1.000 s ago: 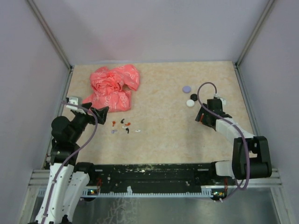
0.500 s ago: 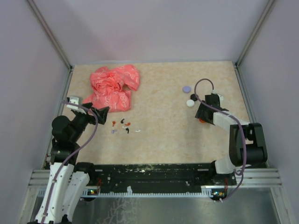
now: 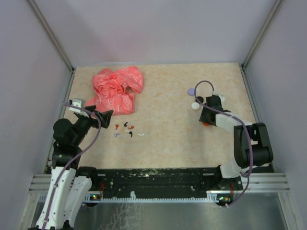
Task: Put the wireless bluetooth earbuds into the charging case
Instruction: Pick up the charging case at the center of the board.
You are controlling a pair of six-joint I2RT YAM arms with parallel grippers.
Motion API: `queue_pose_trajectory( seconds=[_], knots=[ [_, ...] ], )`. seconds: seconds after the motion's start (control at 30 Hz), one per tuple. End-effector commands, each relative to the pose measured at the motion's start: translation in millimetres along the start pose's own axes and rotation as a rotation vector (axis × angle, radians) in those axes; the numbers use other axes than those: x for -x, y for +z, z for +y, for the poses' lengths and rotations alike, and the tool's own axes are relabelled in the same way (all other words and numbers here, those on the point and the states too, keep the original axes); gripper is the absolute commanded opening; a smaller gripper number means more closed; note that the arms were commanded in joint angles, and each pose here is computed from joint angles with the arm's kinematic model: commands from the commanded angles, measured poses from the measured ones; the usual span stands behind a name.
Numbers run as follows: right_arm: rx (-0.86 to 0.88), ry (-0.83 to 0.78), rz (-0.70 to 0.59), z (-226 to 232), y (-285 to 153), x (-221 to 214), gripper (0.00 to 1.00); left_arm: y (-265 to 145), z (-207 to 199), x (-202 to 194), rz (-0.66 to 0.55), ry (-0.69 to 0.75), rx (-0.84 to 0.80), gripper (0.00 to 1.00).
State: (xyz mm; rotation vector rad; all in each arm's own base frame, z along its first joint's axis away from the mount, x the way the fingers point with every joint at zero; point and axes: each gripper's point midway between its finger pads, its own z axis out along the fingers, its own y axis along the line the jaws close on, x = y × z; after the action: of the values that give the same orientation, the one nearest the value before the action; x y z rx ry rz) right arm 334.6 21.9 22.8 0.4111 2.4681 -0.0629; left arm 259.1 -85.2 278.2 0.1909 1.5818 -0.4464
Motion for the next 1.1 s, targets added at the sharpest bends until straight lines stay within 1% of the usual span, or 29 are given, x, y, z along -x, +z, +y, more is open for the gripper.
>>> queue_pose_trajectory(
  seconds=[0.0, 0.13, 0.27, 0.47, 0.63, 0.77, 0.93, 1.0, 1.07],
  knots=[
    [0.006, -0.068, 0.028, 11, -4, -7, 0.5, 1, -12, 8, -0.011, -0.011, -0.059, 1.0],
    [0.067, -0.123, 0.011, 29, -15, -5, 0.45, 7, -24, 0, 0.036, -0.071, -0.127, 1.0],
    [0.161, -0.203, -0.047, 59, -37, 5, 0.43, 16, -34, -17, 0.123, -0.161, -0.197, 1.0],
    [0.371, -0.373, -0.131, 118, -86, 12, 0.42, 24, -53, -35, 0.225, -0.283, -0.313, 1.0],
    [0.527, -0.572, -0.233, 164, -137, 10, 0.43, 26, -66, -47, 0.299, -0.37, -0.4, 0.98],
    [0.692, -0.724, -0.302, 197, -179, 1, 0.42, 25, -82, -56, 0.354, -0.446, -0.485, 0.95],
    [0.851, -0.936, -0.411, 231, -224, -22, 0.43, 24, -106, -62, 0.375, -0.458, -0.545, 0.95],
    [0.906, -0.995, -0.454, 240, -241, -29, 0.43, 25, -114, -65, 0.389, -0.473, -0.559, 0.94],
    [0.958, -1.026, -0.493, 246, -254, -33, 0.43, 26, -118, -70, 0.414, -0.493, -0.563, 0.91]
  ],
)
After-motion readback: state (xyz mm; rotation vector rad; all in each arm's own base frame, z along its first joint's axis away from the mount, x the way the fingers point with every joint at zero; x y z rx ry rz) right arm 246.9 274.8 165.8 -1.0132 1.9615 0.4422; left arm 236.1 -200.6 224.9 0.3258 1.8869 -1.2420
